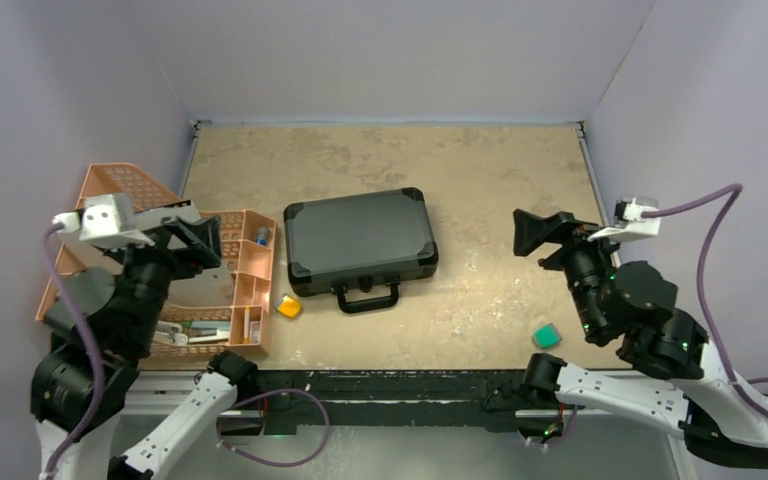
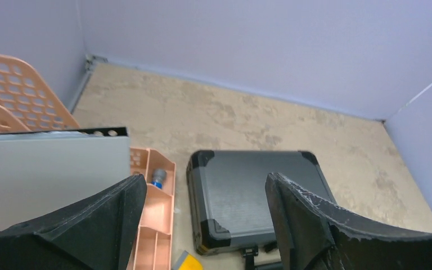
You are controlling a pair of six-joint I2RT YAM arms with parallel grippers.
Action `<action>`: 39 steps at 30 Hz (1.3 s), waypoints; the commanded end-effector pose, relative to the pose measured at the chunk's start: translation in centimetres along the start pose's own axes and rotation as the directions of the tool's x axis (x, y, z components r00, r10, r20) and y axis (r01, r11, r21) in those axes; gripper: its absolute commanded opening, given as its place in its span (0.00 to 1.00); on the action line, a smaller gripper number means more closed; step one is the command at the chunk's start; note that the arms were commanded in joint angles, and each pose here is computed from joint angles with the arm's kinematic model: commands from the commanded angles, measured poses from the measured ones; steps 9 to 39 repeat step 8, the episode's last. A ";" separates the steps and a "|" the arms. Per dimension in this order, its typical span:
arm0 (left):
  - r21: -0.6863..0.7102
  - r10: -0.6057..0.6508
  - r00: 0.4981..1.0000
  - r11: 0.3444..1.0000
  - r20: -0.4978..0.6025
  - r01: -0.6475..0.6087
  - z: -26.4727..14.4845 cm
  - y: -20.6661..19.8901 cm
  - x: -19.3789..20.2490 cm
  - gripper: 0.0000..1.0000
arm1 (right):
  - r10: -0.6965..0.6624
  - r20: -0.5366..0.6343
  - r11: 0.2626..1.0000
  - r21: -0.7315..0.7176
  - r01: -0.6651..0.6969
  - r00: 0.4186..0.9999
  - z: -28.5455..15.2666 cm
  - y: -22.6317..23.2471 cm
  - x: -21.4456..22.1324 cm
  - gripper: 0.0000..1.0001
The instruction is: Pack up texas hold em set
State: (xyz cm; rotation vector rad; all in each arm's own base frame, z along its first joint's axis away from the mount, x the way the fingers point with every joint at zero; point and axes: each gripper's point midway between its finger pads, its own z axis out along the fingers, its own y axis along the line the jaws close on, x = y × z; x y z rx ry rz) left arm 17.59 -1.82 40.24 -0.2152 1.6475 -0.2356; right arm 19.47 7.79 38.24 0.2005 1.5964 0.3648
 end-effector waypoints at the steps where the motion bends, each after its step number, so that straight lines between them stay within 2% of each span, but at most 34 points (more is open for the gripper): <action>1: -0.069 0.075 0.996 0.995 0.040 -0.073 -2.6 2.1 -2.6 0.82 | -0.018 0.077 0.999 0.035 0.016 0.997 -0.6 -0.9 -3.9 0.96; 8: -0.076 0.085 0.993 0.994 0.083 -0.079 -4.0 2.5 -4.5 0.86 | 0.000 0.102 1.000 0.024 -0.002 0.995 -0.9 -0.8 -5.6 0.97; 39: -0.076 0.085 0.993 0.994 0.083 -0.079 -4.0 2.5 -4.5 0.86 | 0.000 0.102 1.000 0.024 -0.002 0.995 -0.9 -0.8 -5.6 0.97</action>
